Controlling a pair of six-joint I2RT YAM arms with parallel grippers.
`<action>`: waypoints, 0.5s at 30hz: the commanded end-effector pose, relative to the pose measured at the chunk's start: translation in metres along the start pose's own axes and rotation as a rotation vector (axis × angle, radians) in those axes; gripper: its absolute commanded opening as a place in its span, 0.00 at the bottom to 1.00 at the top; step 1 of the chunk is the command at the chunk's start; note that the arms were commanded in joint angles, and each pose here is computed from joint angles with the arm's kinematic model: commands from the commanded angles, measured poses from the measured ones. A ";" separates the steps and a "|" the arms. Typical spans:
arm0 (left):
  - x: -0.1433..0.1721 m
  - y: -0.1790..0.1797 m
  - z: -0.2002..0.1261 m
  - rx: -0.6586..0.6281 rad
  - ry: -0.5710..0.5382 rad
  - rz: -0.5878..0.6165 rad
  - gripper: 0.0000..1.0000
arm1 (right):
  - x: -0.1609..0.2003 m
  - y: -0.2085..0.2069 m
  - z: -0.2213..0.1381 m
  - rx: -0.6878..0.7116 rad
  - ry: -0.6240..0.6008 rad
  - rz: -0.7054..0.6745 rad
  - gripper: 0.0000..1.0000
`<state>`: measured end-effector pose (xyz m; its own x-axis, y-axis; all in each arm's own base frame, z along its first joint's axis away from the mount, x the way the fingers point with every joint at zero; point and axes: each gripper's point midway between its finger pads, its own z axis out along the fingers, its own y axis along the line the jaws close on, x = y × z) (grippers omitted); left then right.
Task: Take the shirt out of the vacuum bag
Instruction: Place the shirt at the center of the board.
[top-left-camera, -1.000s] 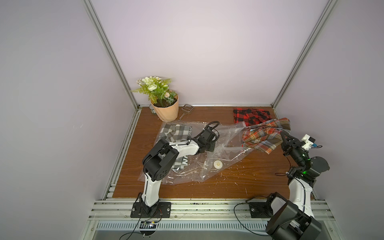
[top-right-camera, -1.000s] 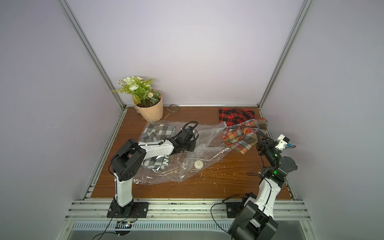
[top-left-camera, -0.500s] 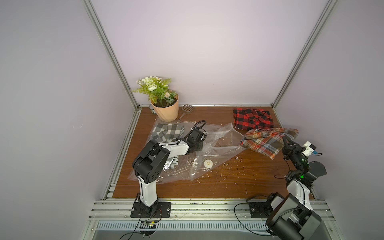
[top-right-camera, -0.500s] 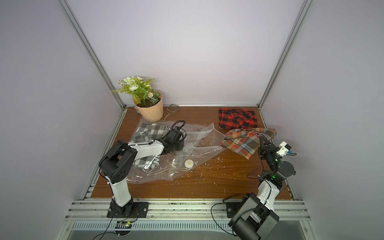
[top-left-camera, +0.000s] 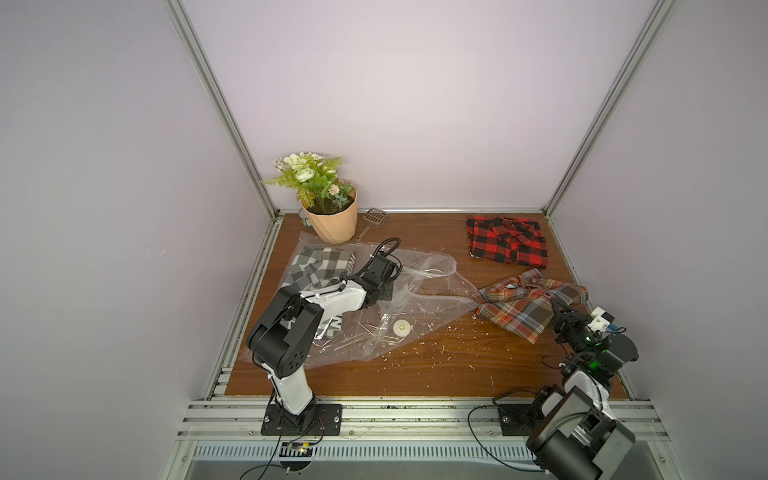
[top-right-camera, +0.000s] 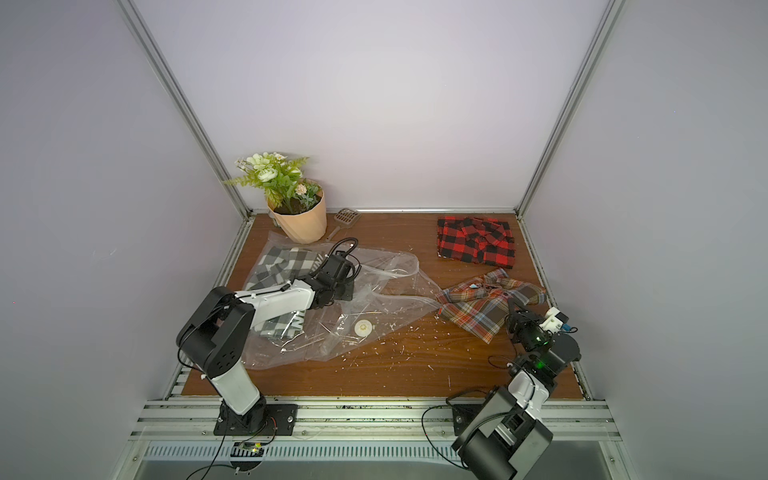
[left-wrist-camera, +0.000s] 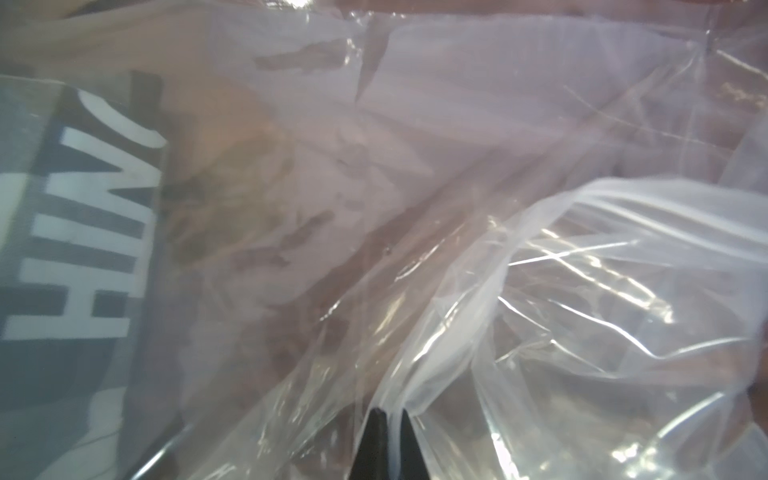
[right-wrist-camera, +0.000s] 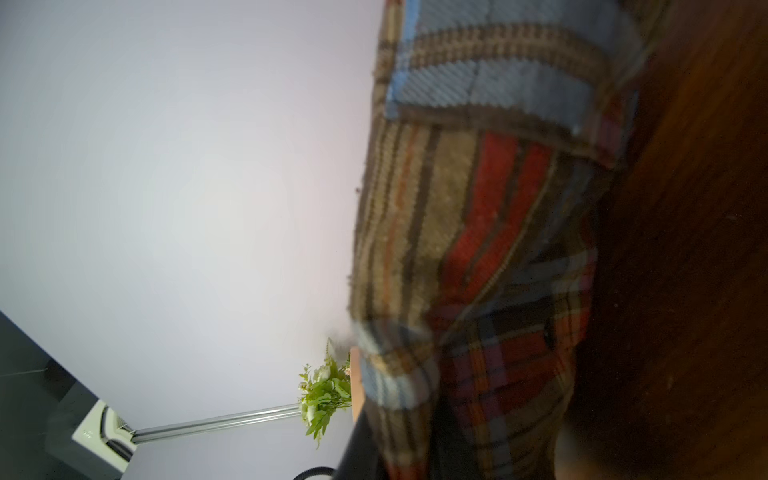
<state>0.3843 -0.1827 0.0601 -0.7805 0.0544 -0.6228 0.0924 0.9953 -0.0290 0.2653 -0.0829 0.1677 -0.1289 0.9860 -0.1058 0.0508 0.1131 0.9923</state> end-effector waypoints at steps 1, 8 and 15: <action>-0.004 0.031 -0.012 -0.082 0.002 -0.011 0.00 | -0.003 -0.001 -0.004 0.047 -0.005 -0.112 0.00; -0.036 0.030 -0.040 -0.049 -0.068 -0.032 0.00 | 0.002 -0.040 -0.018 0.160 -0.078 -0.057 0.00; -0.056 -0.008 -0.059 0.089 -0.116 -0.011 0.00 | 0.021 -0.083 -0.031 0.371 -0.016 -0.022 0.29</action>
<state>0.3897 -0.1745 0.1247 -0.7247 0.0174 -0.6888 0.1015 0.9915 -0.0818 0.2378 -0.0818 0.1032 -0.0730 0.9902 -0.1189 0.3035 0.1357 0.9431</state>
